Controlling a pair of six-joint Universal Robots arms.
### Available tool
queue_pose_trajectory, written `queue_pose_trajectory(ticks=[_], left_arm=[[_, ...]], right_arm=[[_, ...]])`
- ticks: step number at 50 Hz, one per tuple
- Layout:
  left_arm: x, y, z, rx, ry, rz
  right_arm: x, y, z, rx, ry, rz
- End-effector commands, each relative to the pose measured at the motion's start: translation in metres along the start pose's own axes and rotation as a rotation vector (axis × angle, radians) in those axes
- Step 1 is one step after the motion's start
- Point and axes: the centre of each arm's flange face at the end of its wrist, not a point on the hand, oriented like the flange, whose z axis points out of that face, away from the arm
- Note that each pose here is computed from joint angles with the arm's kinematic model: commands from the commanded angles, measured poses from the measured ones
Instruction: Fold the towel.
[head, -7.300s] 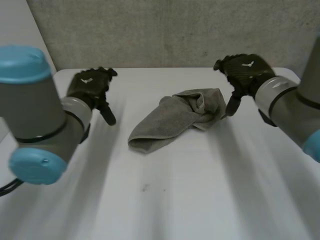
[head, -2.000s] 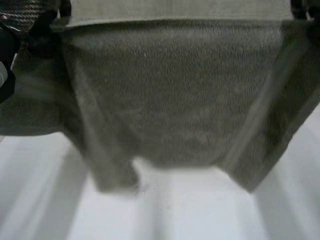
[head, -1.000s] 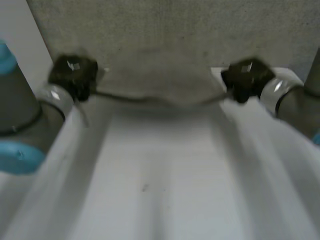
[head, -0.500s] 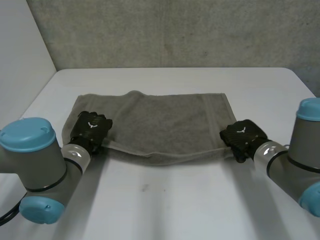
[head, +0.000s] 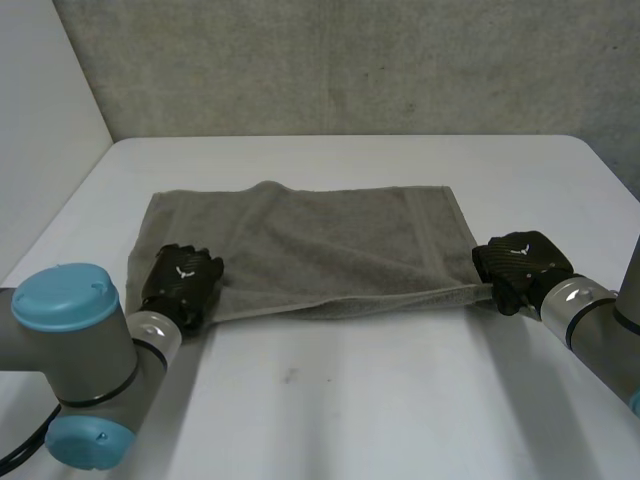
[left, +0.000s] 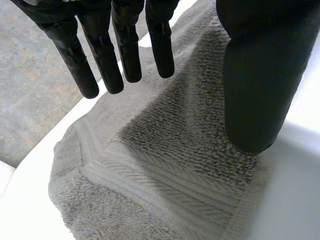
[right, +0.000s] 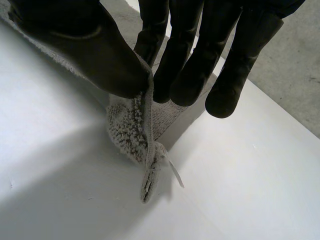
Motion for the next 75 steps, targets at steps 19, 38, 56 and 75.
queue_pose_trajectory(ticks=[19,38,56,75], left_arm=[[-0.060,0.017,-0.010,-0.141,0.004,-0.070],[-0.059,0.034,0.001,-0.152,0.024,-0.084],[-0.065,0.032,0.017,-0.074,-0.021,-0.001],[-0.074,0.014,-0.024,-0.030,-0.073,0.052]], right_arm=[[-0.001,0.002,0.002,-0.003,-0.001,-0.002],[-0.002,0.006,0.003,-0.012,-0.006,-0.002],[-0.003,0.008,0.006,-0.008,-0.004,-0.010],[-0.004,0.009,0.005,-0.012,-0.008,-0.012]])
